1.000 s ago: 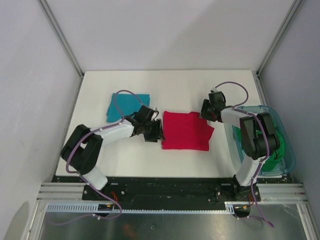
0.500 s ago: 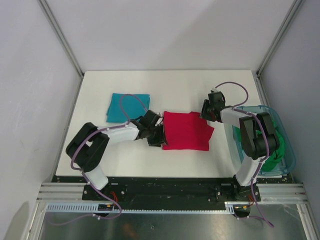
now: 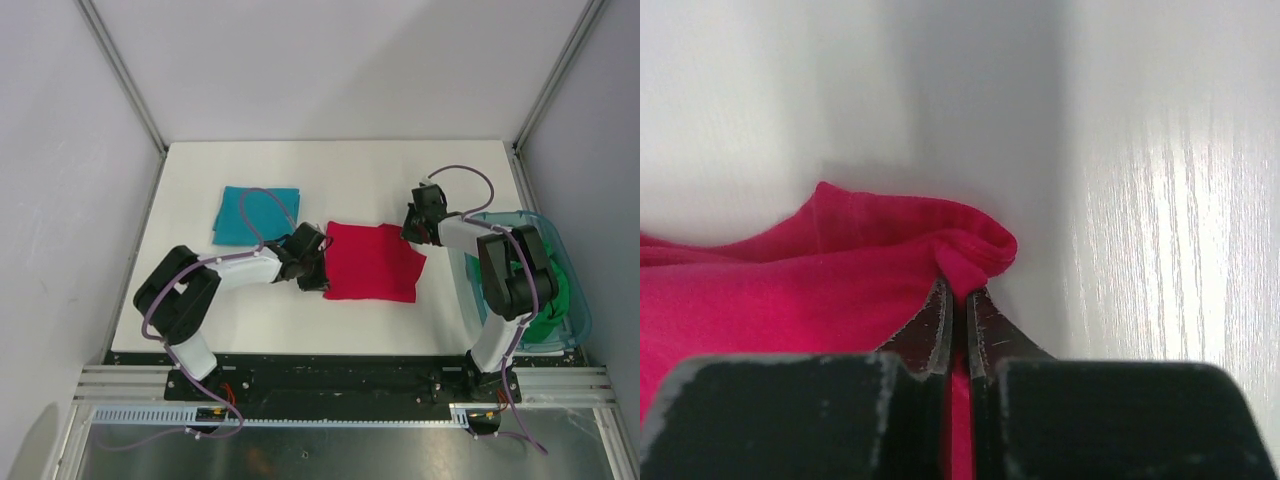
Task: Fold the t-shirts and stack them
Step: Put the neatly folded tshirt into the corner of the board with both arms
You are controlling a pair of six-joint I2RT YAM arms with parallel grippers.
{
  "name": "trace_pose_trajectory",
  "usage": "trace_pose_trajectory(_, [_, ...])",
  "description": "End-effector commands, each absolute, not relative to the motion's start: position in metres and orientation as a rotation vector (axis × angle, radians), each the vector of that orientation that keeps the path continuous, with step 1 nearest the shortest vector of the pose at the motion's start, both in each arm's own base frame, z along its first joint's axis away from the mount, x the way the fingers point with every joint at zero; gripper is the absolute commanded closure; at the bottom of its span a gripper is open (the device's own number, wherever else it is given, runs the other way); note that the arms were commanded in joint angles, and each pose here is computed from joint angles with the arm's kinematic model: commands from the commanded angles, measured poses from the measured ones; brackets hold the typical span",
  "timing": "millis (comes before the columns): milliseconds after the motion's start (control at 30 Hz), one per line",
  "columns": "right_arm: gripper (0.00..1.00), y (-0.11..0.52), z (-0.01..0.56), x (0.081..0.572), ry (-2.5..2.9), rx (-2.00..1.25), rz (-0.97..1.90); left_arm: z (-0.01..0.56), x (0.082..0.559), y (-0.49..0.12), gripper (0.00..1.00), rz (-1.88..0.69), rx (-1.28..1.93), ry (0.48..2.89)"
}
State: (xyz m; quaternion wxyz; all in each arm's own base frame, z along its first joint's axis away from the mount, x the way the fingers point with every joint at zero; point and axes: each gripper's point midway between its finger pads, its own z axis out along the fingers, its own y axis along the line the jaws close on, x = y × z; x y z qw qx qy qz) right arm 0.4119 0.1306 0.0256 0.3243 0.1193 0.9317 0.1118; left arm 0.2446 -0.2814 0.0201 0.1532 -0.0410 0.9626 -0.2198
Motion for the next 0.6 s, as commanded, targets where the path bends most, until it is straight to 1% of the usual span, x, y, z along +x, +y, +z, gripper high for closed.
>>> trace_pose_trajectory(0, [0.99,0.134,0.048,0.4,2.448,0.32,0.275,0.058,0.265,-0.291,0.99,-0.669,-0.127,2.633])
trace_pose_trajectory(233, [1.0,0.142,0.091,0.395,2.358,0.319,0.276,0.088,0.271,-0.293,1.0,-0.688,-0.094,2.584])
trace_pose_trajectory(567, [1.0,0.151,0.099,0.39,2.353,0.308,0.288,0.092,0.274,-0.292,1.0,-0.67,-0.067,2.583])
